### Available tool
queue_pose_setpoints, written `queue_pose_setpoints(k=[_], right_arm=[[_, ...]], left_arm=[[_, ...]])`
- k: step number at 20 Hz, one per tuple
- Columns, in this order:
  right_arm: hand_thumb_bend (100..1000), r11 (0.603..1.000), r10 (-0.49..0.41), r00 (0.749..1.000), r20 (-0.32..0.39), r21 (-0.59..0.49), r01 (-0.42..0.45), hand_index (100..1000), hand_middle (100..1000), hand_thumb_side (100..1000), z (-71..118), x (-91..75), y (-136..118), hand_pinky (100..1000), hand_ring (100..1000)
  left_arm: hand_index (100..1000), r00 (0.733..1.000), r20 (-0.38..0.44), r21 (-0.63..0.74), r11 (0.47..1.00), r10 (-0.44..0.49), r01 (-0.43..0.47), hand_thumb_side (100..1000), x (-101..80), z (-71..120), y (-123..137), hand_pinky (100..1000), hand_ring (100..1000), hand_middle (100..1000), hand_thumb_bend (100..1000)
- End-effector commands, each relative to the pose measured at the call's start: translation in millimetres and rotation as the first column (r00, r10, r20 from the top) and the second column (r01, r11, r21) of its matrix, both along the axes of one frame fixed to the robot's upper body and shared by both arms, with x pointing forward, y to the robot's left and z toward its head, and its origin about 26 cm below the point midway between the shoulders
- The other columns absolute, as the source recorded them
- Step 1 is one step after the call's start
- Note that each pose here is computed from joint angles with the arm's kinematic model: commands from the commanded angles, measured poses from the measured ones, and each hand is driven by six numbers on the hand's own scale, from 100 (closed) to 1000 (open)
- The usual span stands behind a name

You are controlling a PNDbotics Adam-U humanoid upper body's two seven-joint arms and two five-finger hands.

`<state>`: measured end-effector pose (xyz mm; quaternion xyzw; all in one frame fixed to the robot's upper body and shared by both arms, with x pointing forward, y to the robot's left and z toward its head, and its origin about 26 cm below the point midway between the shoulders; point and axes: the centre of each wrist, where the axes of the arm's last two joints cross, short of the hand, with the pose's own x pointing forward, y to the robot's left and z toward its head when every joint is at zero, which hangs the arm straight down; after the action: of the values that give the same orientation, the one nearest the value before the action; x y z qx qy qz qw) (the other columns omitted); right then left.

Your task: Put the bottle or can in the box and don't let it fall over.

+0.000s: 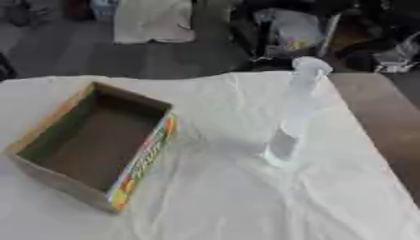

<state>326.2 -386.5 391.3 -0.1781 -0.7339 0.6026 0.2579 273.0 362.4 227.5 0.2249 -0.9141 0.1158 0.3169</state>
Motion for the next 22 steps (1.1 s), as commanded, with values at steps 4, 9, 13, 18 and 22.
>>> queue_pose_setpoints(k=[4, 9, 13, 18, 22], right_arm=[[469, 0.984, -0.037, 0.999, 0.000, -0.172, 0.036, 861, 832, 510, 19.9, -11.8, 1.9, 886, 874], [465, 0.971, -0.047, 0.999, -0.025, -0.237, 0.040, 860, 833, 508, 21.1, -14.6, 0.9, 888, 875], [487, 0.976, -0.054, 0.998, -0.022, -0.212, 0.048, 864, 835, 484, 23.0, -14.6, -1.2, 879, 871], [504, 0.982, -0.112, 0.994, -0.005, -0.156, 0.110, 865, 830, 474, 22.4, -11.4, -8.5, 868, 862], [511, 0.977, -0.168, 0.986, -0.018, -0.136, 0.164, 863, 829, 473, 18.6, -4.7, -13.6, 861, 859]], left_arm=[[843, 1.000, 0.012, 0.052, 0.999, -0.010, 0.009, 751, -2.7, 10.0, 0.9, 716, 807, 822, 515], [842, 1.000, 0.008, 0.055, 0.998, -0.012, 0.011, 753, -2.7, 9.8, 0.7, 714, 813, 823, 506], [841, 1.000, 0.006, 0.057, 0.998, -0.013, 0.013, 754, -2.6, 9.7, 0.6, 713, 815, 822, 502], [838, 1.000, -0.001, 0.058, 0.998, -0.014, 0.014, 757, -2.6, 8.7, 0.2, 712, 815, 822, 496], [838, 1.000, -0.002, 0.057, 0.998, -0.020, 0.020, 758, -2.2, 8.8, -0.6, 711, 814, 822, 492]])
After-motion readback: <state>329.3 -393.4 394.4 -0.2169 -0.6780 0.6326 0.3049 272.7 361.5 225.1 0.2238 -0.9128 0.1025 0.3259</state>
